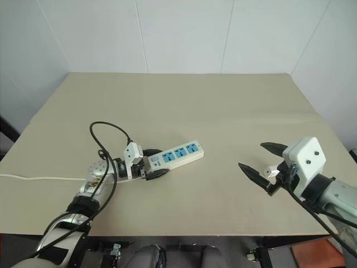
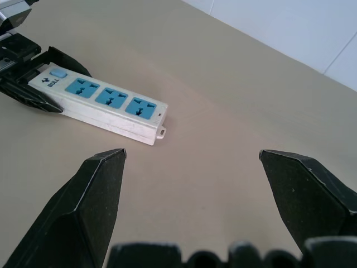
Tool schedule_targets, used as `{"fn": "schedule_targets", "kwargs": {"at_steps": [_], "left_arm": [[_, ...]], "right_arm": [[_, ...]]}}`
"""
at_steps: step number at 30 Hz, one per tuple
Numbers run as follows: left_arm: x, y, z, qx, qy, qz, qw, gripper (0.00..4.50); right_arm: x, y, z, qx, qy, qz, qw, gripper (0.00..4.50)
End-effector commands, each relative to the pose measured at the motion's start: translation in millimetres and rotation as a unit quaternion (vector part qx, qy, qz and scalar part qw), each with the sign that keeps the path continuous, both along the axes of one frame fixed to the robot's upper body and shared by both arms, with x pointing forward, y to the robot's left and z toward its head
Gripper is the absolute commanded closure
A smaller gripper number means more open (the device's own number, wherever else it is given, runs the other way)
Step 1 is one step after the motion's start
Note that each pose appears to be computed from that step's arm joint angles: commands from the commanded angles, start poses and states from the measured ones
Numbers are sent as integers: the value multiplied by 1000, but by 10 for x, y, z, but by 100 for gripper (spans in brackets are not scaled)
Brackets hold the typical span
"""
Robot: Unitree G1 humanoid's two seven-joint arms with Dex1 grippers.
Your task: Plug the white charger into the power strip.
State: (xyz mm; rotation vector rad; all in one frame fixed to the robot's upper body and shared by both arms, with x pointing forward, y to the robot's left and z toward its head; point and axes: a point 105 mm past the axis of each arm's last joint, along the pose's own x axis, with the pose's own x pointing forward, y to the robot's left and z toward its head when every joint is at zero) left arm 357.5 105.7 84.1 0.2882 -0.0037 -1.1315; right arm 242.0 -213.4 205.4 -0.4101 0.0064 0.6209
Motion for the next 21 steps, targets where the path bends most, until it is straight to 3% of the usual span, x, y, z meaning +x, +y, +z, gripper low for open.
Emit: {"fn": "schedule_targets", "kwargs": {"at_steps": [1, 4, 9, 13, 21], "left_arm": [[-7, -36, -45, 1, -6, -2, 1000, 5], [-37, -42, -113, 2, 9, -9, 1000, 5], [-31, -86, -108, -20, 5, -9, 1000, 114], [-43, -167, -21, -34, -7, -31, 999, 116], [-287, -299, 128, 14, -10, -197, 980, 116]], "right_arm": [[-25, 38, 144, -2, -28, 7, 1000, 0], [-16, 44, 158, -2, -30, 8, 1000, 0], [-5, 39, 179, -4, -31, 12, 999, 0], [27, -3, 191, -10, -29, 11, 999, 0], [235, -313, 301, -55, 11, 25, 998, 0]]}}
